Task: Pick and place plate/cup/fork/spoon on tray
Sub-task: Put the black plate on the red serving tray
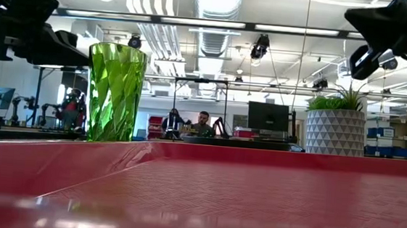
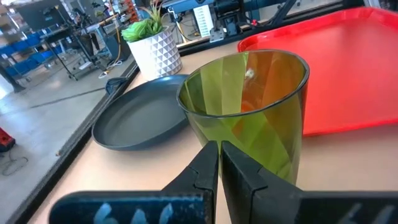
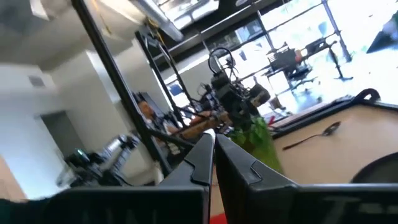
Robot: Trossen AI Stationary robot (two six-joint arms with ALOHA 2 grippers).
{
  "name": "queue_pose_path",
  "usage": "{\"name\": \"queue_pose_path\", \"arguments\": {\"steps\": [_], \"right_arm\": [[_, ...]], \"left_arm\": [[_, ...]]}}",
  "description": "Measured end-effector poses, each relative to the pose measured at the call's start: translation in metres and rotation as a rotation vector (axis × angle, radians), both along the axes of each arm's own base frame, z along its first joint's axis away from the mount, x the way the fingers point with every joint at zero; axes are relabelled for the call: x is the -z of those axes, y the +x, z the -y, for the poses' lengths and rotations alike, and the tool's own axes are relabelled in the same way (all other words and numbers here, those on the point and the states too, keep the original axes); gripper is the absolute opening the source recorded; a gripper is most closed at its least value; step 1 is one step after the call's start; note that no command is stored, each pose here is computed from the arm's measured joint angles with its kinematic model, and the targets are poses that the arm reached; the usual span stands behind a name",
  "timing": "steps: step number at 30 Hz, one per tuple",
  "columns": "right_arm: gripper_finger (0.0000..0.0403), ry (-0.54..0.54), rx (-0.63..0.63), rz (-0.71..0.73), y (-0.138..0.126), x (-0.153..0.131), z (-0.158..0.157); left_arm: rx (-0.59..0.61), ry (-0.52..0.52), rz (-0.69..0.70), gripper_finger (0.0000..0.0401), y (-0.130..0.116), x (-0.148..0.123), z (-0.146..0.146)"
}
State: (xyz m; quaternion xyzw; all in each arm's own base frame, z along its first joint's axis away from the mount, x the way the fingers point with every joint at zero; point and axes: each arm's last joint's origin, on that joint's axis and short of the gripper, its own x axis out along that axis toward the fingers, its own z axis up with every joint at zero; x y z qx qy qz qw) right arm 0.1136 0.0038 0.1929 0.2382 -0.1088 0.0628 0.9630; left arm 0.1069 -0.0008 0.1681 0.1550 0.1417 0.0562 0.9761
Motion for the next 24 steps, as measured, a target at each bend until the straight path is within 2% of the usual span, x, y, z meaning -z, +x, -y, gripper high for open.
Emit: {"name": "queue_pose_path", "arguments": {"steps": [3, 9, 15, 18, 24], "right_arm": [[0.0009, 0.045, 0.005, 0.009, 0.000, -0.001, 0.000], [0.0009, 0.176, 0.093, 0.013, 0.000, -0.001, 0.004], [0.0009, 0.200, 0.108, 0.033, -0.001, -0.003, 0.005], [0.0009, 0.201, 0.108, 0.038, -0.001, -0.004, 0.005], [0.0009, 0.200, 0.109, 0.036, -0.001, -0.003, 0.005]], "left_arm": [[0.005, 0.017, -0.002, 0.0000, 0.000, 0.000, 0.000], [0.005, 0.017, -0.003, 0.0000, 0.000, 0.000, 0.000], [0.010, 0.002, 0.001, 0.0000, 0.000, 0.000, 0.000], [0.038, -0.115, 0.051, 0.0000, 0.001, -0.004, 0.002], [0.010, -0.531, 0.222, 0.0000, 0.004, -0.017, 0.003]]}}
